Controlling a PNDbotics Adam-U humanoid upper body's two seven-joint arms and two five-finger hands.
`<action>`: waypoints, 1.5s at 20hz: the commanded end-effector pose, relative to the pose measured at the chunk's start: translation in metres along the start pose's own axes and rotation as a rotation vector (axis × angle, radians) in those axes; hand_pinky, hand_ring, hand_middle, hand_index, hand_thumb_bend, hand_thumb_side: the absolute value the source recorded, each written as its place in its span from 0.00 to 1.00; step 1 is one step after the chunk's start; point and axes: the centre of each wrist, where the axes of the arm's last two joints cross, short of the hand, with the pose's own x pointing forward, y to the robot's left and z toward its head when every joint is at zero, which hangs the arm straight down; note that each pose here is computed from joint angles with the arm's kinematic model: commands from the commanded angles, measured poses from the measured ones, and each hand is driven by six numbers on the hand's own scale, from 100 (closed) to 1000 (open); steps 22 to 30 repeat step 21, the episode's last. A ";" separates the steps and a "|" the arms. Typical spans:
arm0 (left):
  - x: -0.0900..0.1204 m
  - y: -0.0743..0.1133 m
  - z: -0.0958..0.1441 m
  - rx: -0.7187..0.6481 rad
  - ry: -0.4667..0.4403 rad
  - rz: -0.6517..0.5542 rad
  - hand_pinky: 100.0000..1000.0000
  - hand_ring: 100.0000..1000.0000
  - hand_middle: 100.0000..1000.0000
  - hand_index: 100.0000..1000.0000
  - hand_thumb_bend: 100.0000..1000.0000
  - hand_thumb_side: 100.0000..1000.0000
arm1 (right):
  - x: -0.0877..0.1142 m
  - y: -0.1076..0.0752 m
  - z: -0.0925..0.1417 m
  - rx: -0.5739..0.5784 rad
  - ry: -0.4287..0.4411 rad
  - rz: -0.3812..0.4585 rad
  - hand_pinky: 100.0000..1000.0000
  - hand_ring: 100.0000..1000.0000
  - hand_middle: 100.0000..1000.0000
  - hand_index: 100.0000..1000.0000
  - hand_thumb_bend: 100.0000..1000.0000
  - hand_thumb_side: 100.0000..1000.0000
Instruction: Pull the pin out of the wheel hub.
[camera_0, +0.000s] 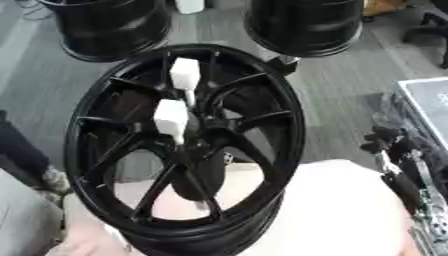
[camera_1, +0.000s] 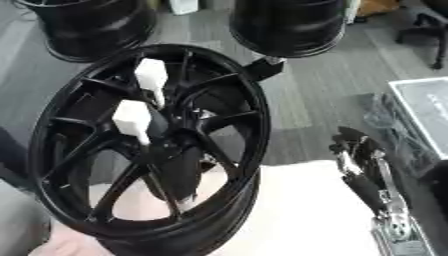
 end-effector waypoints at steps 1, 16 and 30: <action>0.030 0.010 -0.004 0.179 -0.120 0.084 0.70 0.68 0.69 0.85 0.41 0.62 | 0.007 -0.002 -0.006 -0.004 -0.029 0.005 0.74 0.63 0.63 0.78 0.00 0.47; 0.139 -0.084 0.005 0.336 -0.036 0.932 0.66 0.59 0.58 0.78 0.33 0.71 | 0.005 0.001 -0.004 -0.018 -0.023 -0.006 0.74 0.63 0.63 0.78 0.00 0.46; 0.142 -0.086 0.000 0.312 -0.021 0.930 0.66 0.58 0.57 0.78 0.33 0.72 | 0.005 0.003 -0.002 -0.016 -0.021 -0.004 0.74 0.63 0.63 0.78 0.00 0.46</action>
